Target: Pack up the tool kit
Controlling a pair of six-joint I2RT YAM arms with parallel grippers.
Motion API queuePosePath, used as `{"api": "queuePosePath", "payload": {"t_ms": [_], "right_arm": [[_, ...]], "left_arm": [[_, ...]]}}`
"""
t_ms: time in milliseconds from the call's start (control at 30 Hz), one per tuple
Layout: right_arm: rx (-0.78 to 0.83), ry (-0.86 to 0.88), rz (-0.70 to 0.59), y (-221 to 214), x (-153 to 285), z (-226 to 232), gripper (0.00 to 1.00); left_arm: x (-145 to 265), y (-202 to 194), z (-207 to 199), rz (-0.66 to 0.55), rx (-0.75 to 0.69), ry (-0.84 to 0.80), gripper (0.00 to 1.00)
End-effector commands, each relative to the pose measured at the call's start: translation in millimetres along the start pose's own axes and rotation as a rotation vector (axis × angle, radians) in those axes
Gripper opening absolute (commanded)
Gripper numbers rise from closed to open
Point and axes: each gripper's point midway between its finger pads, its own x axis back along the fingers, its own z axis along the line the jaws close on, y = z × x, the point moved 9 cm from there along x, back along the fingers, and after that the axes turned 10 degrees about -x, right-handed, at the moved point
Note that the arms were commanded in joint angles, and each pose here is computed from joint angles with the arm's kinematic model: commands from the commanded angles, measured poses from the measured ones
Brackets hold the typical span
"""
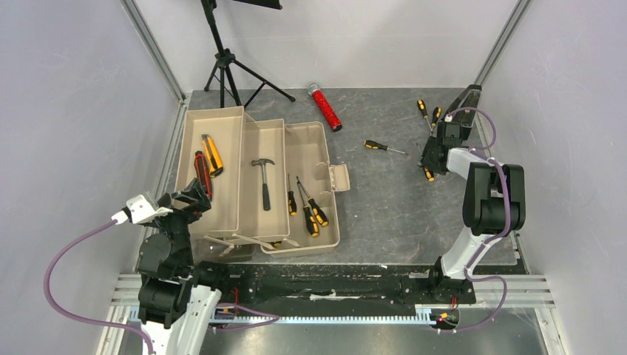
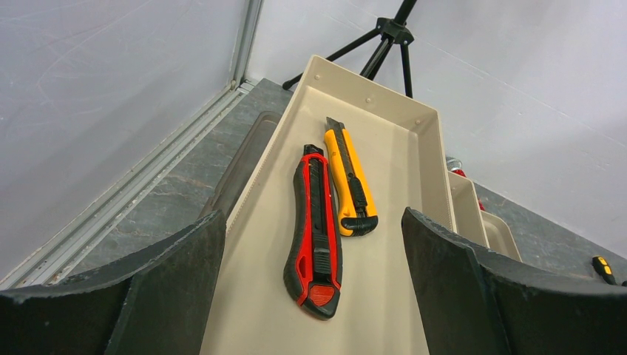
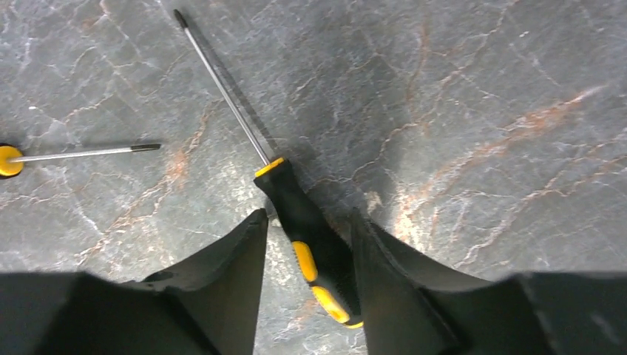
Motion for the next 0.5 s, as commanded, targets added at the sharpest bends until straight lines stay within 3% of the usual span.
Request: {"api": "queuePosePath", "payload": {"t_ms": [0, 100, 233, 467], "right_arm": [[-0.015, 0.085, 0.009, -1, -1, 8, 0.4], [-0.029, 0.115, -0.001, -5, 5, 9, 0.24], [-0.037, 0.145, -0.036, -3, 20, 13, 0.11], [-0.011, 0.318, -0.125, 3, 71, 48, 0.03]], "left_arm": [[-3, 3, 1, -0.03, -0.02, 0.014, 0.93], [-3, 3, 1, -0.031, -0.02, 0.012, 0.93], [-3, 3, 1, -0.031, -0.019, 0.012, 0.93], [-3, 3, 1, -0.027, -0.022, 0.012, 0.93]]}}
